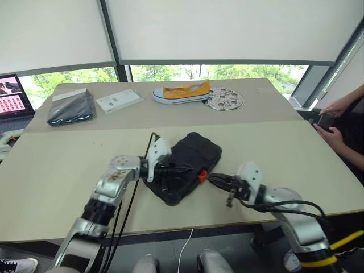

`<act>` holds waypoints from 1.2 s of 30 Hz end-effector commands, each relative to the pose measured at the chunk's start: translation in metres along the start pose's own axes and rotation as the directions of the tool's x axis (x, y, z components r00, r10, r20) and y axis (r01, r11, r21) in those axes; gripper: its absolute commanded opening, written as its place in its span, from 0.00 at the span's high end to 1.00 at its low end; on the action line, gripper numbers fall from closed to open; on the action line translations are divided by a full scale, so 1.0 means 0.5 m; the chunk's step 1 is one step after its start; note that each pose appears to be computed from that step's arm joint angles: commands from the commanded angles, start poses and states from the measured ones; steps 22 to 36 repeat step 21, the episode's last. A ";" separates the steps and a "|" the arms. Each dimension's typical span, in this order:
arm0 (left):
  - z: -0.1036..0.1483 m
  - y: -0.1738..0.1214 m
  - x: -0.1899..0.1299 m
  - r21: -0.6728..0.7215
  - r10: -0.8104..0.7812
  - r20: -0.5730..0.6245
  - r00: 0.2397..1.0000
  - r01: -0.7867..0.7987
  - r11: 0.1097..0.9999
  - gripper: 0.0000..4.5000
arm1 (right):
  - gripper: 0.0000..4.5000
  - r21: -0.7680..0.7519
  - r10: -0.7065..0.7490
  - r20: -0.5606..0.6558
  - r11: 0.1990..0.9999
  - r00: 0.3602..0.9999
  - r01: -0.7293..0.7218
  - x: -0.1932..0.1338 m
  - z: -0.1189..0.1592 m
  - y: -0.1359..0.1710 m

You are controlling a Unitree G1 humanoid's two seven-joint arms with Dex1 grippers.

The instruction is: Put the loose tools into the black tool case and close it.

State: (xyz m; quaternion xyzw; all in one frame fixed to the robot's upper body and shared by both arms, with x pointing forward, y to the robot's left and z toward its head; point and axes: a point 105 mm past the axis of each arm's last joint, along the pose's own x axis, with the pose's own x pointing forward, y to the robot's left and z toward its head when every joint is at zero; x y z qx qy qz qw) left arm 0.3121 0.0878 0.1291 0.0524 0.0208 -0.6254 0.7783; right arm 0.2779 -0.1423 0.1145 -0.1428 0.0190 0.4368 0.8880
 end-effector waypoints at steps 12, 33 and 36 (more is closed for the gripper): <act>-0.062 -0.031 -0.378 0.198 0.517 -0.209 0.830 -0.482 0.854 0.02 | 0.02 -0.251 0.102 0.011 0.963 0.995 -0.096 -0.139 0.008 -0.067; -0.087 -0.058 -0.407 0.251 0.636 -0.210 0.743 -0.588 0.769 0.02 | 0.02 -0.275 0.158 -0.023 0.948 0.987 -0.158 -0.131 -0.015 -0.085; -0.087 -0.058 -0.407 0.251 0.636 -0.210 0.743 -0.588 0.769 0.02 | 0.02 -0.275 0.158 -0.023 0.948 0.987 -0.158 -0.131 -0.015 -0.085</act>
